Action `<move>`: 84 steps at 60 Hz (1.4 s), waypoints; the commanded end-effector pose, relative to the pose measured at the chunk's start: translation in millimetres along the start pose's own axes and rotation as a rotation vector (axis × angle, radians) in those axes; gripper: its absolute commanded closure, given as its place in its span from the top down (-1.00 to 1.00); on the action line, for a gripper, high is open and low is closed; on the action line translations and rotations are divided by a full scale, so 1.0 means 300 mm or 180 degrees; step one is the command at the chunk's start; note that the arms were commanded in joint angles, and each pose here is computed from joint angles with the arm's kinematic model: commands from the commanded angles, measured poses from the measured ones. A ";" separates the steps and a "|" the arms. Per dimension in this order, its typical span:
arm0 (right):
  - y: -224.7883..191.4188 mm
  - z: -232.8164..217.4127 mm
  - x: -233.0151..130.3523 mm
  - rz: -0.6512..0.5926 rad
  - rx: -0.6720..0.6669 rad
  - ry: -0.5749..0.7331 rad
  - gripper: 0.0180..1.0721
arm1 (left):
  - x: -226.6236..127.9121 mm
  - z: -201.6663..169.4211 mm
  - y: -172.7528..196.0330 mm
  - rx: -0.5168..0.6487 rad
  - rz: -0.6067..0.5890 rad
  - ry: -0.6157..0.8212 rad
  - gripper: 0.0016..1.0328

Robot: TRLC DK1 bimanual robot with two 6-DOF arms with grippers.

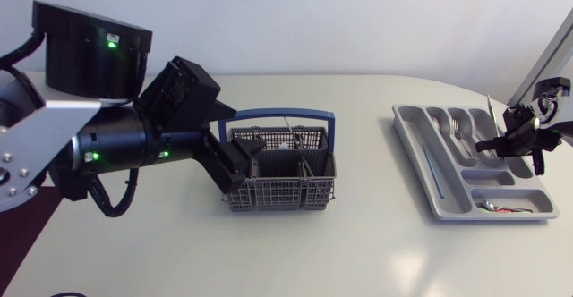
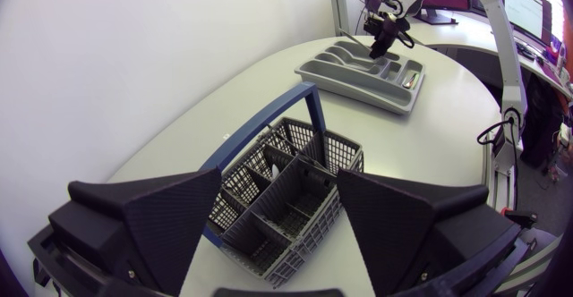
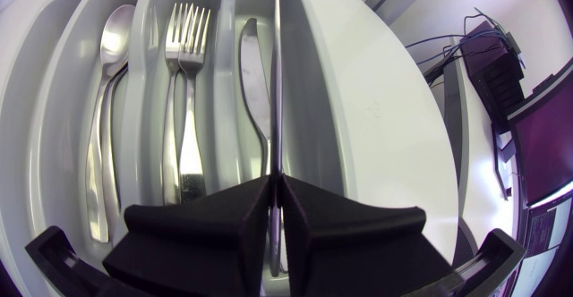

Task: Sort the cutlery from the basket into the organizer compartments.

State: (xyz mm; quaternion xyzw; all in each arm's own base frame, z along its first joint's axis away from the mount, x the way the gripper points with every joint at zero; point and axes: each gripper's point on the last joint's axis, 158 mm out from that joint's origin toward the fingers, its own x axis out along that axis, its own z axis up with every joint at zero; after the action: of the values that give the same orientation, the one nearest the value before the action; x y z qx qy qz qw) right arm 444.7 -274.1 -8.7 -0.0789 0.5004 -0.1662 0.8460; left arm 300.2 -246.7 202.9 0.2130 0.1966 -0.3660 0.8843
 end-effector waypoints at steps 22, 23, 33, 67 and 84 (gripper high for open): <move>0.009 0.057 -0.115 -0.0186 0.0009 -0.0313 0.39 | 0.074 -0.055 -0.081 0.0002 -0.0157 0.0178 0.70; 0.013 0.061 -0.127 -0.0188 -0.0006 -0.0345 0.40 | 0.076 -0.053 -0.081 -0.0005 -0.0156 0.0179 0.70; 0.108 0.074 -0.320 -0.0049 -0.0206 -0.0730 0.42 | 0.083 -0.057 -0.066 -0.0043 -0.0105 0.0208 0.68; 0.894 -0.020 -1.050 0.1219 -0.1436 -0.1892 0.42 | 0.070 -0.102 -0.011 -0.0108 0.0017 0.0276 0.69; 1.173 -0.152 -1.199 0.1625 -0.1912 -0.2119 0.42 | 0.070 -0.129 0.014 -0.0150 0.0059 0.0307 0.69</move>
State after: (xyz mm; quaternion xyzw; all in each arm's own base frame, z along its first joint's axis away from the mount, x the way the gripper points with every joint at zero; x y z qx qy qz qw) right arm 326.2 173.0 176.4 -0.2412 0.2228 0.2220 0.9181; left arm 310.7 -241.1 164.6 0.2134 0.2440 -0.3457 0.8806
